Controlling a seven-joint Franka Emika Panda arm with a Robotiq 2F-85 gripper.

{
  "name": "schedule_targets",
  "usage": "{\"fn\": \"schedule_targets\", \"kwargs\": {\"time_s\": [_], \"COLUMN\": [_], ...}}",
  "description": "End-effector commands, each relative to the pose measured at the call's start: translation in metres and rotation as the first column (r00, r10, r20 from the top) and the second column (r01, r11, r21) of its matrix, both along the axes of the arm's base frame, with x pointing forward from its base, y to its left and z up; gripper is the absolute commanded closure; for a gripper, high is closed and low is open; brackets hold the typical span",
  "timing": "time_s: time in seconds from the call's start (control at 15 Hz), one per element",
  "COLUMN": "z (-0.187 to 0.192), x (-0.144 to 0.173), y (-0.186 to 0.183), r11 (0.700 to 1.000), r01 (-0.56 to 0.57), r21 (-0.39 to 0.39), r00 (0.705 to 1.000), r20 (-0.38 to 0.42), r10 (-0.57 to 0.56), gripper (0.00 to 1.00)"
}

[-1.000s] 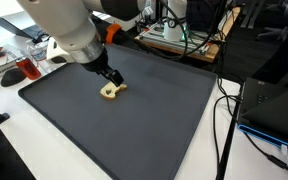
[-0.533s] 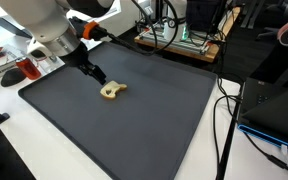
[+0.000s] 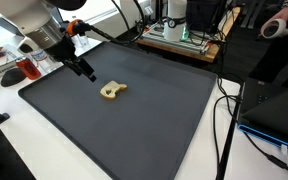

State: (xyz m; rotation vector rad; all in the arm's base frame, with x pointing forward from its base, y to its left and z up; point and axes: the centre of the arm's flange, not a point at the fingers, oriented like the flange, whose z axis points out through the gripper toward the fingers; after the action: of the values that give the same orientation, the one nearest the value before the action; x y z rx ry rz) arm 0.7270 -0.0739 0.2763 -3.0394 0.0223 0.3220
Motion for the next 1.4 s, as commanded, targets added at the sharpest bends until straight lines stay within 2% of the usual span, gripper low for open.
{"fn": "schedule_targets", "kwargs": {"time_s": [0.0,0.53,0.8,1.0,1.33], "z": [-0.006,-0.025,-0.022,-0.021,-0.027], "x": [-0.022,-0.061,-0.090,-0.112,-0.154], "y": [-0.023,-0.080,-0.100,-0.114,-0.128], "r11": [0.993,0.957,0.942,0.944,0.943], "r01": [-0.055,-0.176,-0.210,-0.211,-0.170], "r21": [0.108,0.231,0.263,0.255,0.286], "r00": [0.996,0.977,0.963,0.947,0.921], "r20": [0.073,0.160,0.222,0.294,0.388], "r10": [0.047,0.141,0.152,0.132,0.049], "gripper": [0.00,0.00,0.00,0.00,0.00]}}
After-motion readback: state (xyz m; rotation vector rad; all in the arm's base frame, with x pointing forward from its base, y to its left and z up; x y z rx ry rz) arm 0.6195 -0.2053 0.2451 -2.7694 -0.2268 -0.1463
